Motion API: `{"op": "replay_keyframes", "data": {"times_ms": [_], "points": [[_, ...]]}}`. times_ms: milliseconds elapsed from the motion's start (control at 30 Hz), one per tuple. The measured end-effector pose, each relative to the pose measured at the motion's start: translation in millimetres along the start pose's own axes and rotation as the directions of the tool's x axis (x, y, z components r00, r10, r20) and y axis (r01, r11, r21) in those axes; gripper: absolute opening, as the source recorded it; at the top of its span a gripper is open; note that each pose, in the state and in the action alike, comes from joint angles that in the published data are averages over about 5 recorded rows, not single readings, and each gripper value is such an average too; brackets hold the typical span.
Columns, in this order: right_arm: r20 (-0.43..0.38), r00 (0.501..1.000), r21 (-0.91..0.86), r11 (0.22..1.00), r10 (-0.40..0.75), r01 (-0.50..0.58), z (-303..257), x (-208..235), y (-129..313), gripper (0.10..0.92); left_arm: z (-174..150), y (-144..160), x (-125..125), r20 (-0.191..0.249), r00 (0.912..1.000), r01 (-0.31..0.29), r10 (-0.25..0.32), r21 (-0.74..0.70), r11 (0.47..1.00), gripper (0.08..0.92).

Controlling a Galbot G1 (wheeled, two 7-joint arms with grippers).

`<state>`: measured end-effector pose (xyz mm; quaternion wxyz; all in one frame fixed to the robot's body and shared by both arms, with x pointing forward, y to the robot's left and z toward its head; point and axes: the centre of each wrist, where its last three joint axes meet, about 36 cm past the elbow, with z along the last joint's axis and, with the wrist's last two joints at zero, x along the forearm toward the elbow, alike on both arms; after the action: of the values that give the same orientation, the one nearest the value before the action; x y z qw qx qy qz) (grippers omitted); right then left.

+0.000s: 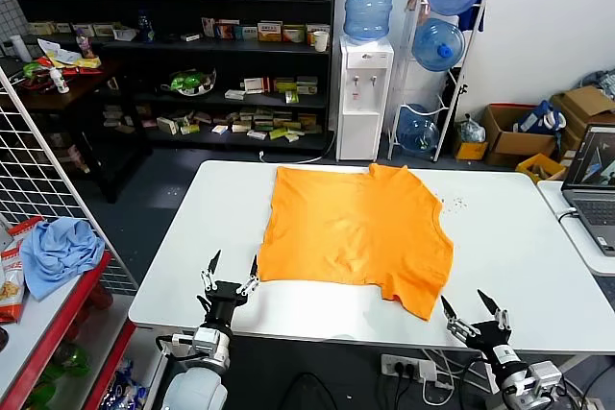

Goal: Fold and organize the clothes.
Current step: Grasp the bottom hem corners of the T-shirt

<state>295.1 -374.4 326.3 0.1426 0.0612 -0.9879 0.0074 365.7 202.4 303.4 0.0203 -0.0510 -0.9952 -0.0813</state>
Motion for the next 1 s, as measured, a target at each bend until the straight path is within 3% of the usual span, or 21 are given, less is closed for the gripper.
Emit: {"op": "replay_keyframes", "data": {"times_ms": [167,400,700,1000], "points": [[-0.04,0.999,-0.015,1.0,0.01,-0.01,1.8,-6.4,3.7,0.823,-5.2,1.5,-3.6,-0.026,0.9995,-0.017,0.017,-0.001,1.0,0.823],[-0.092,0.996,-0.042,0.999,-0.004,0.0,1.0,-20.9,12.9,0.823,-11.9,-2.1,-9.0,-0.113,0.9929,-0.037,0.038,0.017,0.999,0.823],[-0.133,0.991,-0.078,0.997,-0.032,0.022,-0.3,-41.3,25.6,0.823,-17.8,-12.0,-12.1,-0.229,0.9712,-0.048,0.064,0.075,0.996,0.823],[-0.149,0.987,-0.111,0.993,-0.058,0.042,-1.5,-60.1,39.4,0.823,-12.2,-19.3,-16.1,-0.303,0.9483,-0.066,0.094,0.102,0.993,0.823]]}}
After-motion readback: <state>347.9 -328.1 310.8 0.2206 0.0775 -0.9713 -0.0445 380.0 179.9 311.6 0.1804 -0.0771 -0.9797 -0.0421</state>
